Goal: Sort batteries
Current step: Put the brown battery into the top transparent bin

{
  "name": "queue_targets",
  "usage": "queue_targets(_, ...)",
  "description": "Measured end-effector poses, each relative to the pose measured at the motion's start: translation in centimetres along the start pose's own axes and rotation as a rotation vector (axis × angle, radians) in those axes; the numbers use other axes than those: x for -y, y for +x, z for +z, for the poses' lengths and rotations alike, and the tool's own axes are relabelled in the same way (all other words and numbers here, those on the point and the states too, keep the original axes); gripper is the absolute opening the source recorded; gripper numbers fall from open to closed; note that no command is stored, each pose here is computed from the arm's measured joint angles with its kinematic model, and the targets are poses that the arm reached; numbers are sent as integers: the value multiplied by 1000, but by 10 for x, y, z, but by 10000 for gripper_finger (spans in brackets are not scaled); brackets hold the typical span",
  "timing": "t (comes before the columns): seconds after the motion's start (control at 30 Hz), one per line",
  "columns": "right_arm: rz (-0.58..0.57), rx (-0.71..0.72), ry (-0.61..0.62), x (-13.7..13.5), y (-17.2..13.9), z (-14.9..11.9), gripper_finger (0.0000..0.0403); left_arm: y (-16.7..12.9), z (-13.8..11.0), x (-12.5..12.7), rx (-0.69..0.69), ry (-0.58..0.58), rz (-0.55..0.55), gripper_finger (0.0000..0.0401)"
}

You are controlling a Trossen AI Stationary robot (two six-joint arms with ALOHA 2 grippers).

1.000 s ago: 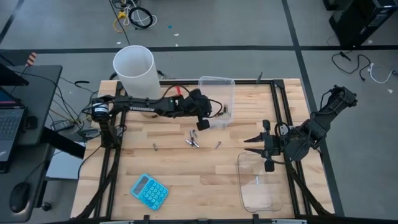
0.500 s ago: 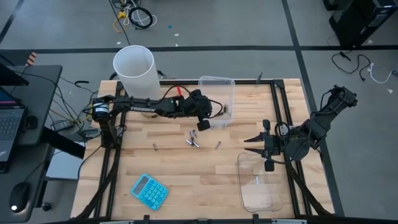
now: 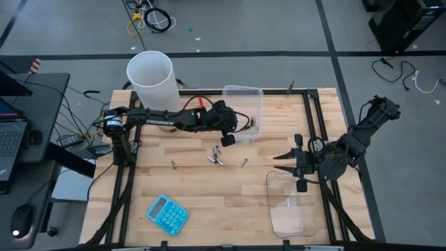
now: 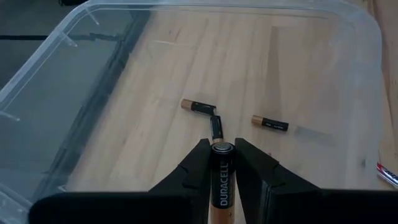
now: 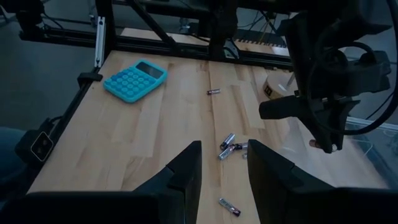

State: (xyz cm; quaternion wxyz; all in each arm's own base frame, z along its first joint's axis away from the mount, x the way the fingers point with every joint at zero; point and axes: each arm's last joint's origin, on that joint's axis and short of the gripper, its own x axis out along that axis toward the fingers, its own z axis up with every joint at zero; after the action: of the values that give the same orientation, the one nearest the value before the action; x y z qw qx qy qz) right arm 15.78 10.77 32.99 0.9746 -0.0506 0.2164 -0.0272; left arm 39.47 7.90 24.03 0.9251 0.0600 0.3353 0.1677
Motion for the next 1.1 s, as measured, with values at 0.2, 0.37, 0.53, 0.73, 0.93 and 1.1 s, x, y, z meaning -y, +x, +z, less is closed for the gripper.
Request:
queue_targets(0.2, 0, 0, 0, 0, 0, 0, 115, 0, 0, 0, 0, 0, 0, 60)
queue_targets(0.37, 0, 0, 0, 0, 0, 0, 115, 0, 0, 0, 0, 0, 0, 61)
queue_targets(0.53, 0, 0, 0, 0, 0, 0, 115, 0, 0, 0, 0, -1, 0, 61)
queue_targets(0.73, 0, -1, 0, 0, 0, 0, 115, 0, 0, 0, 0, -1, 0, 61)
queue_targets(0.93, 0, -1, 0, 0, 0, 0, 115, 0, 0, 0, 0, -8, 0, 61)
queue_targets(1.1, 0, -1, 0, 0, 0, 0, 115, 0, 0, 0, 0, -18, 0, 61)
